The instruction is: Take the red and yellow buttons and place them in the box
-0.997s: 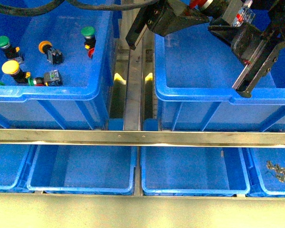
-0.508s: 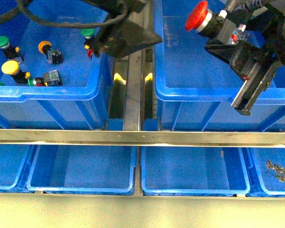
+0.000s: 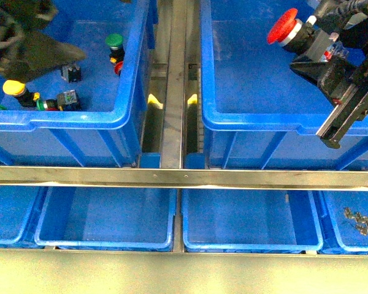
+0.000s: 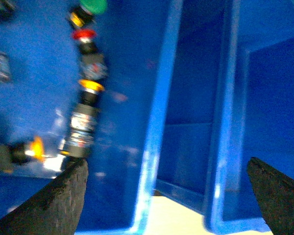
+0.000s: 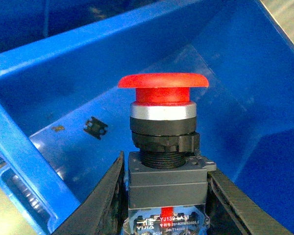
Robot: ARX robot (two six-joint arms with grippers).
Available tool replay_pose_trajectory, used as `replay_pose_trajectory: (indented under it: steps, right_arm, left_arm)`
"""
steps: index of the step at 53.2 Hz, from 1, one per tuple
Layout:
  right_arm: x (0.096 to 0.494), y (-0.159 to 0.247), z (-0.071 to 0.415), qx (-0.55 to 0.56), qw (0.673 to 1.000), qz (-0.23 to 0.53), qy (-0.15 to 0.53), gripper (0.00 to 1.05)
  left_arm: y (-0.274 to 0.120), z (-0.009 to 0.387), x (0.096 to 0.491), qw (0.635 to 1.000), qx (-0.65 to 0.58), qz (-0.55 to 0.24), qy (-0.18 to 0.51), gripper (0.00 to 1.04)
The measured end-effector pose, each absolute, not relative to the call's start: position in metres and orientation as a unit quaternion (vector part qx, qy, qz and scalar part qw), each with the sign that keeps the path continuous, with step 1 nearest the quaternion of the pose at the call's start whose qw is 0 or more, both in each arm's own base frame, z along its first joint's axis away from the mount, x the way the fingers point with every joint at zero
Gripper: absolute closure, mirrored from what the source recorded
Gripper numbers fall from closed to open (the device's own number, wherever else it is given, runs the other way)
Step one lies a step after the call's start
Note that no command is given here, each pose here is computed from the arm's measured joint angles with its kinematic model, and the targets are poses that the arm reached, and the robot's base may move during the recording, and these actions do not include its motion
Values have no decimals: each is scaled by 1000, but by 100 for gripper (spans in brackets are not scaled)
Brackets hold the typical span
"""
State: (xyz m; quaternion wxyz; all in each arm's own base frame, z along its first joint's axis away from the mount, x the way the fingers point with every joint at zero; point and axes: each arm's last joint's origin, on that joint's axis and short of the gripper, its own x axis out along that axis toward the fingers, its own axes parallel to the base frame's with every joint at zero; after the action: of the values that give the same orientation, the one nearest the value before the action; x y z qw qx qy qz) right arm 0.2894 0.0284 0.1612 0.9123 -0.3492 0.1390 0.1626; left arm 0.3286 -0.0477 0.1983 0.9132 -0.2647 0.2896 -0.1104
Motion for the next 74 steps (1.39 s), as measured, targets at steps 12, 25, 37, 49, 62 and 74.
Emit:
replay_pose_trajectory:
  steps: [12,25,37,49,62,74]
  right_arm:
    - [267,14,183,-289,939,98,160,70]
    - [241,9,196,-242,953,68,170,70]
    - [221,16,208,-211,961,38,172,70]
    - [214,25,208,-198,962,40,182,70]
    - [211,33,210,-192,964,41,179,70]
    - [206,39,214,-188,967,39,168,70]
  left_arm:
    - [23,165,286,967,-142,-14,213,17]
    - [35,162,204,1000,-25,6,11,55]
    - [2,162,153,1000,-9,2,12,102]
    - [0,168,139,1000,-5,1,-2,102]
    - [0,172,129,1000,-5,1,-8,102]
    - [0,174,120,1000,-5,-2,-11,102]
